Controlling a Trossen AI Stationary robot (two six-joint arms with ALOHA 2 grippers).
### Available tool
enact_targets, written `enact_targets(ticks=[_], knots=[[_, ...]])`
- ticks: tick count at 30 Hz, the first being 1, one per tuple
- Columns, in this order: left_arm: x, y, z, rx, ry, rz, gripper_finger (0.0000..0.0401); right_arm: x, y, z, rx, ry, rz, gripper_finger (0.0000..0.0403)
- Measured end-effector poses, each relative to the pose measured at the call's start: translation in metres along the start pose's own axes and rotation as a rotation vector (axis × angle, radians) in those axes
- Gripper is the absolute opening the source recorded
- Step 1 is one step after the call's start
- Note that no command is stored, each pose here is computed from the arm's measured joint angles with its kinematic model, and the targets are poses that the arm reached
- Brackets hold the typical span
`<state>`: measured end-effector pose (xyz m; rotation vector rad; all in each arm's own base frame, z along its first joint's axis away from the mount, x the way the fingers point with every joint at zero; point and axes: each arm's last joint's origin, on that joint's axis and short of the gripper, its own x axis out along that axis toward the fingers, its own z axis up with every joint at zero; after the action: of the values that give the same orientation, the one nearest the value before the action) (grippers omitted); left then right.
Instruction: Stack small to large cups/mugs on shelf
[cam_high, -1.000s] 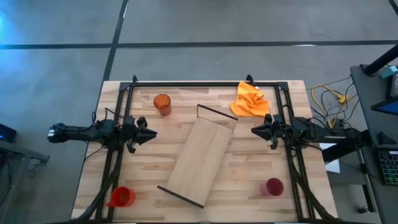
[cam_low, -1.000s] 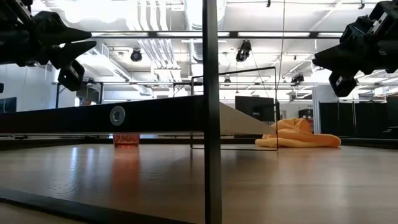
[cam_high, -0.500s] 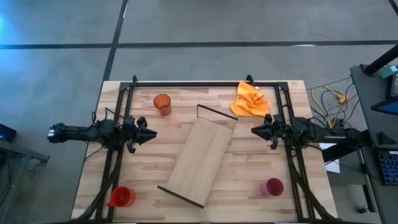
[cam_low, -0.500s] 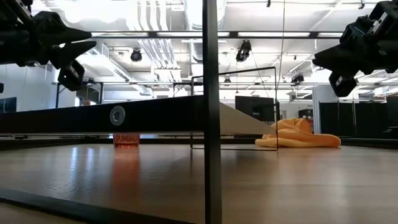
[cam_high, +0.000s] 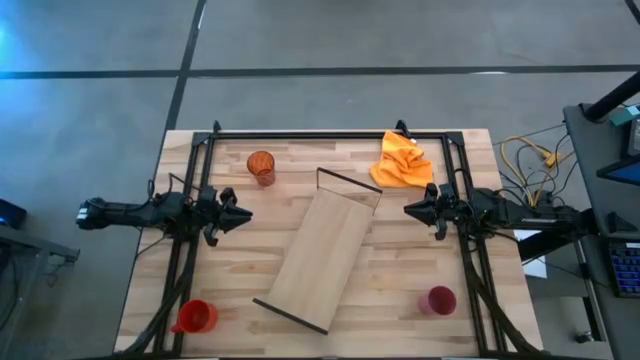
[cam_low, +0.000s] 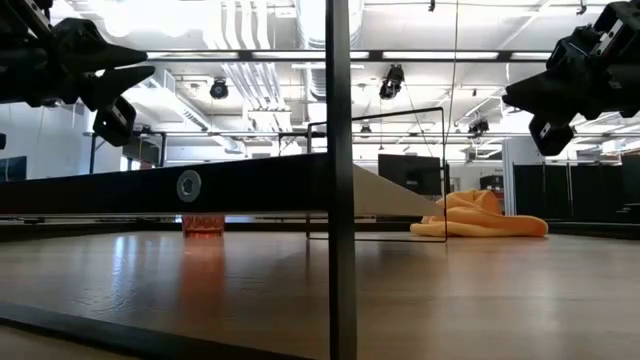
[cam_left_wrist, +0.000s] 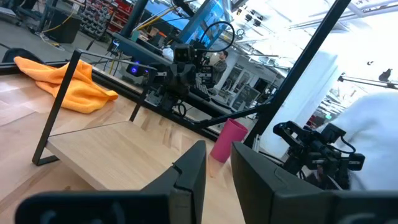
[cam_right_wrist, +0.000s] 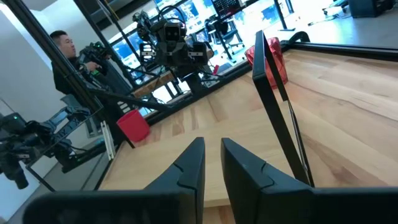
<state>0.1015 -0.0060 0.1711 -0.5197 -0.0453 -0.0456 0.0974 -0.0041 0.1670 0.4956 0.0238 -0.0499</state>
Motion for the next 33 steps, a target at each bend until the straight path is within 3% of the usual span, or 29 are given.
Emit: enact_targets(ticks=[10, 19, 25, 33], knots=[[0.0000, 0.0000, 0.0000, 0.000, 0.000, 0.000, 0.0061, 0.0000, -0.0001, -0.0001, 0.003, 0.000, 0.000, 0.0047], [0.0000, 0.0000, 0.0000, 0.002, -0.001, 0.000, 0.0061, 0.0000, 0.0000, 0.0000, 0.148, 0.000, 0.000, 0.0047], [0.0000, 0.0000, 0.0001, 0.004, -0.002, 0.001, 0.0061, 0.0000, 0.0002, 0.0005, 0.144, -0.006, 0.002, 0.0047], [-0.0004, -0.0041, 0.0074, -0.011, -0.078, -0.042, 0.0061, -0.0004, -0.0003, 0.0067, 0.168, -0.115, -0.066, 0.0047]])
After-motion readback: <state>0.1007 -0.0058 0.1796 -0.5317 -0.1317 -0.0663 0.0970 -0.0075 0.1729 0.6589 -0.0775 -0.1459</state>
